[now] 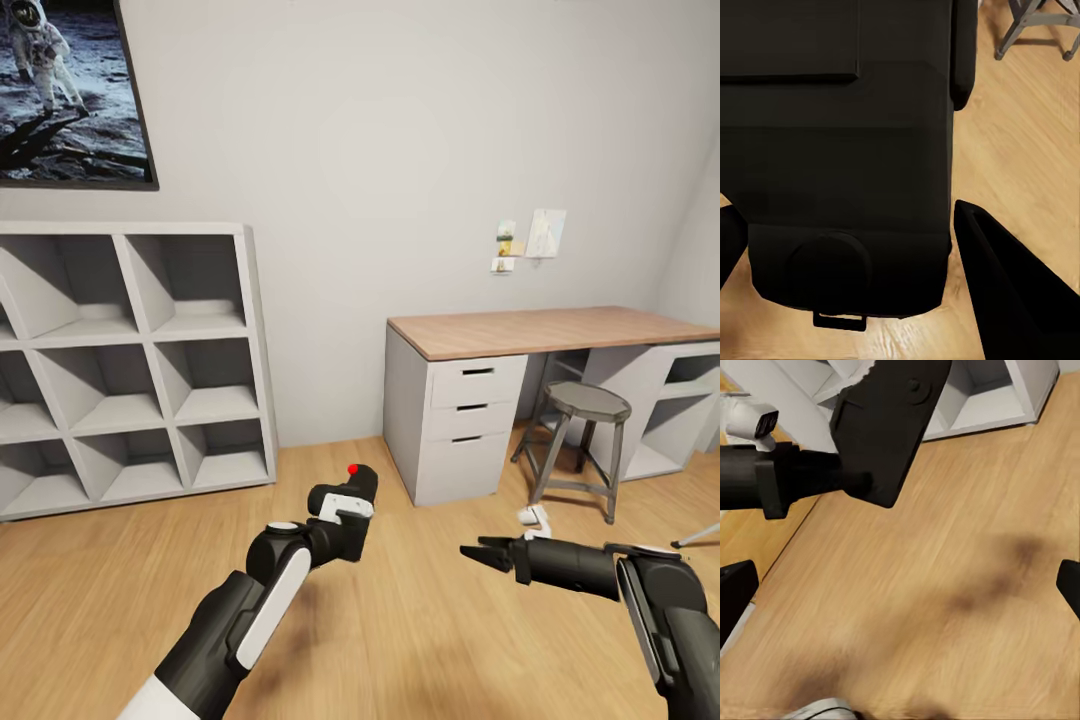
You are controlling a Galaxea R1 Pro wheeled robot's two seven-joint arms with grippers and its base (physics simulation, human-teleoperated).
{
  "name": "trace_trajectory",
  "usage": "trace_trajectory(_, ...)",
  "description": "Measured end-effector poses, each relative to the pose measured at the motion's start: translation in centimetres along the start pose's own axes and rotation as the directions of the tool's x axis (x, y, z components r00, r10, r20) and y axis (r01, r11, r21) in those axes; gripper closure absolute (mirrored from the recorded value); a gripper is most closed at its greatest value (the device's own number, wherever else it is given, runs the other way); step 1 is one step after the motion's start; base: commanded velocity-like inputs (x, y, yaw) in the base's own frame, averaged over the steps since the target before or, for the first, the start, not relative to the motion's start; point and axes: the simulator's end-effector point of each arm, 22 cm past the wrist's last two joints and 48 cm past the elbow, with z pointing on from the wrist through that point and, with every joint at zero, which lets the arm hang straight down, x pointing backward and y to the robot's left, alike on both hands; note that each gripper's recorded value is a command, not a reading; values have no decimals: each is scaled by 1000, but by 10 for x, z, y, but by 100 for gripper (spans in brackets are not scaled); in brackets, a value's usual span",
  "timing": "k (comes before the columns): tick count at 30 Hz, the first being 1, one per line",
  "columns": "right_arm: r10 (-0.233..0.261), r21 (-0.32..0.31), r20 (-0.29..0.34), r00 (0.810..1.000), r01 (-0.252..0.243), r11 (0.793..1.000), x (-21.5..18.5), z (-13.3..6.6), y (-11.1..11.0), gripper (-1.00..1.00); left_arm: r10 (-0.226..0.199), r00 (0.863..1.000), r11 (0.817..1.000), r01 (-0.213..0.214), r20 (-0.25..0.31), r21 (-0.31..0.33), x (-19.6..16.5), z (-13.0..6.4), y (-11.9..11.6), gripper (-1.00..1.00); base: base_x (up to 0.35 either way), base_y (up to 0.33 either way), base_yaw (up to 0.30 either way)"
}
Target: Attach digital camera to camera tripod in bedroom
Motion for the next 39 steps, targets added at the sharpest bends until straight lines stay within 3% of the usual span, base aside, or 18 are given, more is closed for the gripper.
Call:
trace_trajectory(4, -15, -17, -39, 999, 14, 1000, 1, 8, 10, -100, -9, 1000, 998, 9, 2, -58, -8, -5, 13, 100, 0, 0, 0)
trace_trajectory(16, -26, -25, -45, 999, 25, 999, -22, 3, 24, -100, -14, 1000, 997, 14, -1, -82, -30, -17, 16, 100, 0, 0, 0)
trace_trajectory(20, -24, -54, -53, 998, 21, 998, -28, 6, 37, -100, -17, 1000, 992, 18, 8, -125, -37, -20, 28, 100, 0, 0, 0)
trace_trajectory(21, -27, -62, -60, 998, 23, 998, -28, 8, 41, -100, -19, 1000, 987, 20, 7, -159, -36, -20, 37, 100, 0, 0, 0)
trace_trajectory(22, -33, -76, -75, 997, 27, 997, -26, 13, 47, -100, -22, 1000, 968, 20, -8, -249, -29, -20, 59, 100, 0, 0, 0)
trace_trajectory(24, -35, -81, -82, 996, 29, 996, -28, 14, 51, -100, -35, 999, 959, 30, -13, -283, -29, -21, 67, 100, 0, 0, 0)
trace_trajectory(26, -42, -95, -100, 994, 32, 995, -27, 17, 58, -100, -38, 999, 935, 33, -9, -352, -29, -25, 82, 100, 0, 0, 0)
trace_trajectory(30, -50, -119, -137, 989, 33, 992, -25, 24, 71, -100, -47, 998, 922, 55, 29, -383, -42, -31, 88, 100, 0, 0, 0)
trace_trajectory(31, -51, -129, -154, 987, 31, 991, -23, 28, 76, -100, -48, 998, 915, 62, 47, -399, -47, -33, 91, 100, 0, 0, 0)
trace_trajectory(32, -56, -145, -180, 982, 30, 989, -18, 33, 83, -100, -49, 996, 896, 78, 79, -436, -54, -38, 100, 100, 0, 0, 0)
trace_trajectory(39, -61, -156, -199, 978, 29, 987, -25, 33, 95, -100, -60, 992, 869, 105, 108, -483, -70, -51, 109, 100, 0, 0, 0)
